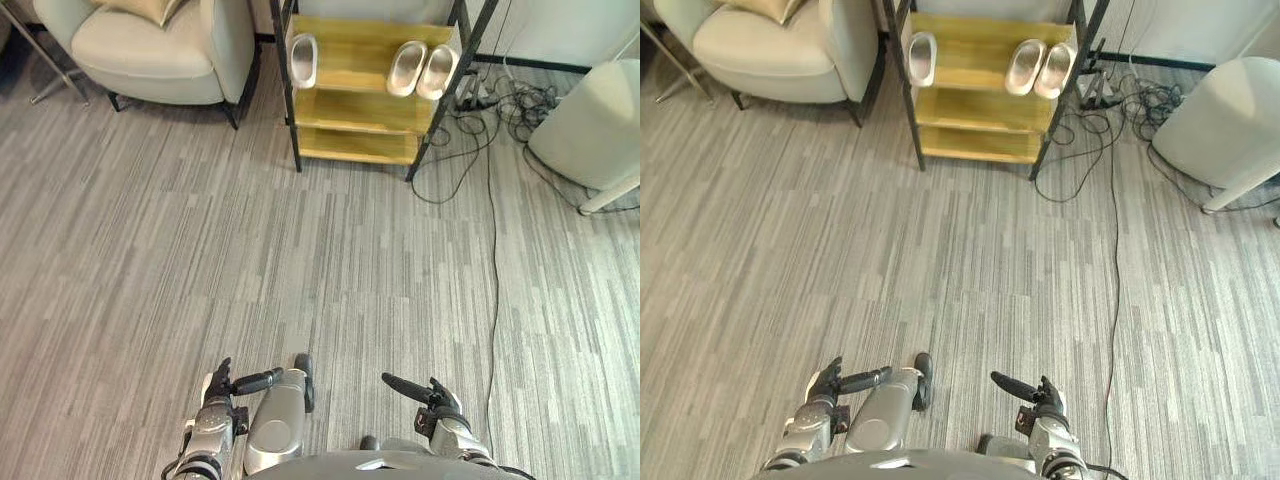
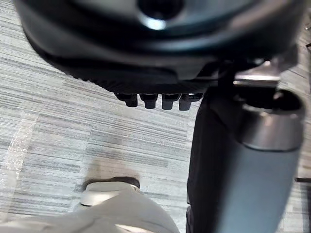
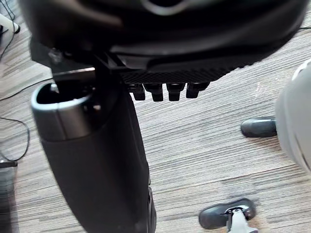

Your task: Organize the slippers on the shoe rack

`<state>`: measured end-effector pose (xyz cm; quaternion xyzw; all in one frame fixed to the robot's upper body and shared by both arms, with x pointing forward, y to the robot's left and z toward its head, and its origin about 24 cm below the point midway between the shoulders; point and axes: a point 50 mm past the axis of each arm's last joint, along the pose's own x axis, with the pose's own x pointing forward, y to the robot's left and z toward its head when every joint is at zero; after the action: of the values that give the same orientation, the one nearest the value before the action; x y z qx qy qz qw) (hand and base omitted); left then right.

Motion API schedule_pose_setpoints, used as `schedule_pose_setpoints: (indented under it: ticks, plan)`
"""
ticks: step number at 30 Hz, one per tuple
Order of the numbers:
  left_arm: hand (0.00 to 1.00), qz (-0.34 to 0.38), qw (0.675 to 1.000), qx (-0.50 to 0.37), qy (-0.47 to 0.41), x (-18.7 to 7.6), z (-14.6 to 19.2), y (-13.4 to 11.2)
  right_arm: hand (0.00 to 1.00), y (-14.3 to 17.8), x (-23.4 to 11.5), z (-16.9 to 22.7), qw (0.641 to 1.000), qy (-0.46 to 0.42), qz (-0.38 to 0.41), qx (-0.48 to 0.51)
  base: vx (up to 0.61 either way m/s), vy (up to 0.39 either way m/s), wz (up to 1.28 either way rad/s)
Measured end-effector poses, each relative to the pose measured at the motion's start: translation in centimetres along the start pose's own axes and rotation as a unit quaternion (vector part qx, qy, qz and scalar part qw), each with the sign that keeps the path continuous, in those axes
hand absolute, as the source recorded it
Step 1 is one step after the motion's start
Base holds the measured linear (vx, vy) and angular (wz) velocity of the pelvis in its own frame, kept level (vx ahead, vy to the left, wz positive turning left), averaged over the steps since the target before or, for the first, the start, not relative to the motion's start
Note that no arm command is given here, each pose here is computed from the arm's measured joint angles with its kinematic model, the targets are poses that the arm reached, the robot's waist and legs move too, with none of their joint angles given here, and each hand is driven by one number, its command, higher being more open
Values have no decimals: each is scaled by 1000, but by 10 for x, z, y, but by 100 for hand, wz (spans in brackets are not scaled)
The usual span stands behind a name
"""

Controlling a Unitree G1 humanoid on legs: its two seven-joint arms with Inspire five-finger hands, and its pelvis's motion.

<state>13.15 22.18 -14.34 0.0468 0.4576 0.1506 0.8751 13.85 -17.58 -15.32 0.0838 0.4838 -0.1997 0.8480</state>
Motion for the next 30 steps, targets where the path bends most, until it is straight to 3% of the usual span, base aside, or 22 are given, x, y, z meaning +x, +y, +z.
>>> schedule_pose_setpoints:
  ticks: [8, 16, 23, 30]
  plan:
    - [100, -5, 999, 35, 22, 0, -8, 2, 100, 3, 1, 21, 999, -49, 18, -7, 381, 37, 16]
    - [100, -24, 998, 25, 47, -6, -23, -15, 100, -16, 4, 19, 999, -35, -5, -15, 586, -250, 42]
    - [100, -4, 1000, -7, 1, -2, -1, -6, 100, -7, 0, 10, 1000, -28, 1, 1, 397, -169, 19]
    - [100, 2, 1000, -6, -8, 0, 4, -2, 100, 4, -2, -5, 1000, 3, 16, -21, 427, 162, -21]
